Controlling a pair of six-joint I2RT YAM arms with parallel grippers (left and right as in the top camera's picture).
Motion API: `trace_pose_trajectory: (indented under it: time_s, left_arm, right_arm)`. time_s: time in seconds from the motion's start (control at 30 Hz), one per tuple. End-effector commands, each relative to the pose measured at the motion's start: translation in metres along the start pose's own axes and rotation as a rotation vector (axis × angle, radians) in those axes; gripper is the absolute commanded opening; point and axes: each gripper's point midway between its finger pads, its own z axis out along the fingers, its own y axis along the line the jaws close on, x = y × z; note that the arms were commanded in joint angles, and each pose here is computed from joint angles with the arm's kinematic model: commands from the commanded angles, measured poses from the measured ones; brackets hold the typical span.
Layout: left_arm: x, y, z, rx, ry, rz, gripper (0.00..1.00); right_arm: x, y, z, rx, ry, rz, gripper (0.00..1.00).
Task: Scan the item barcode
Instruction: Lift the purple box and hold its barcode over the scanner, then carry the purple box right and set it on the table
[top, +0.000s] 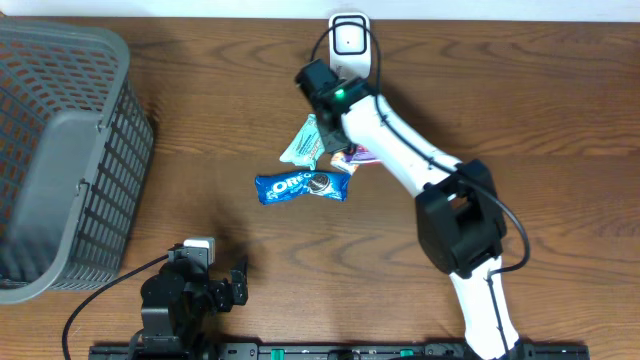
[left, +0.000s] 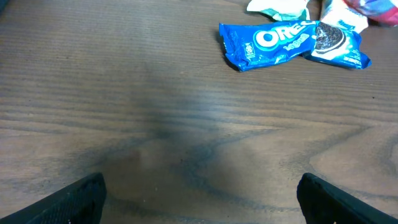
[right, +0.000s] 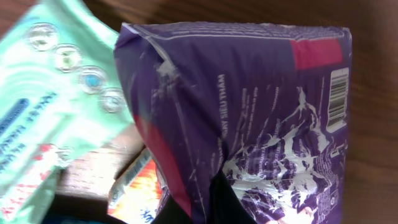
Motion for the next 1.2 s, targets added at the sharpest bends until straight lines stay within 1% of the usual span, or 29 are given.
trace_pose_trajectory:
  time_s: [0.0,0.1,0.17,0.2,0.3,0.37,0.43,0.47,0.53,0.57,0.6,0.67,0.7,0.8,0.83,0.97,1.07,1.1,1.17]
  left_arm:
    - [0.006,-0.002,0.000,0.013,0.020,0.016,0.98]
    - [0.006,-0.002,0.000,0.013,0.020,0.016,0.98]
    - [0.006,-0.002,0.000,0.013,0.020,0.016,0.98]
    - [0.006,-0.002,0.000,0.013,0.020,0.016,0.98]
    - [0.006,-0.002,0.000,0.013,0.020,0.016,0.98]
    - [0.006,-0.002,0.000,0.013,0.020,0.016,0.98]
    - [0.006,-0.002,0.000,0.013,0.020,0.016,0.98]
    - [0.006,-0.002,0.000,0.013,0.020,0.016,0.98]
    - [0.006,-0.002,0.000,0.013,0.020,0.016,0.98]
    - [0.006,-0.002,0.000,0.013,0.020,0.016,0.98]
    - [0.006,-0.002,0.000,0.013,0.020,0.016,0.98]
    - [0.006,-0.002,0.000,0.013,0.020,0.016,0.98]
    - [0.006,-0.002,0.000,0.013,0.020,0.016,0.98]
    - [0.006,-0.002,0.000,0.013,0.020,0.016,0.98]
    - [0.006,-0.002,0.000,0.013,0.020,0.016,0.98]
    - [0.006,-0.002,0.000,0.013,0.020,0.016,0.98]
    - [0.006,-0.002,0.000,0.013,0.020,0.016,0.98]
    - [0.006,-0.002,0.000,0.013,0.020,0.016,0.98]
    - [0.006,-0.002,0.000,0.013,0.020,0.016,0.98]
  right_arm:
    - [-0.019,-0.031,-0.034,-0.282,0.002,0.142,0.01]
    - [-0.025,-0.054,-0.050,-0.582,0.016,0.206,0.01]
    - [-0.026,-0.076,-0.060,-0.783,0.016,0.262,0.01]
    - [-0.026,-0.095,-0.065,-0.908,0.002,0.302,0.01]
    - [-0.019,-0.139,-0.066,-1.043,-0.029,0.395,0.01]
    - [-0.005,-0.174,-0.053,-1.064,-0.025,0.486,0.01]
    - [0.016,-0.202,-0.031,-1.035,-0.002,0.567,0.01]
    - [0.026,-0.212,-0.020,-1.007,0.015,0.598,0.04]
    - [0.063,-0.246,0.014,-0.846,0.088,0.673,0.44]
    - [0.072,-0.255,0.020,-0.803,0.106,0.687,0.52]
    - [0.086,-0.269,0.028,-0.735,0.144,0.716,0.56]
    - [0.102,-0.285,0.034,-0.654,0.190,0.764,0.56]
    - [0.115,-0.299,0.036,-0.582,0.228,0.797,0.55]
    - [0.132,-0.318,0.036,-0.473,0.284,0.845,0.56]
    - [0.135,-0.323,0.032,-0.439,0.299,0.849,0.59]
    - [0.133,-0.334,0.014,-0.338,0.320,0.854,0.66]
    - [0.122,-0.330,0.003,-0.335,0.300,0.810,0.76]
    - [0.121,-0.329,0.003,-0.336,0.299,0.794,0.78]
    - [0.122,-0.326,0.008,-0.327,0.305,0.770,0.86]
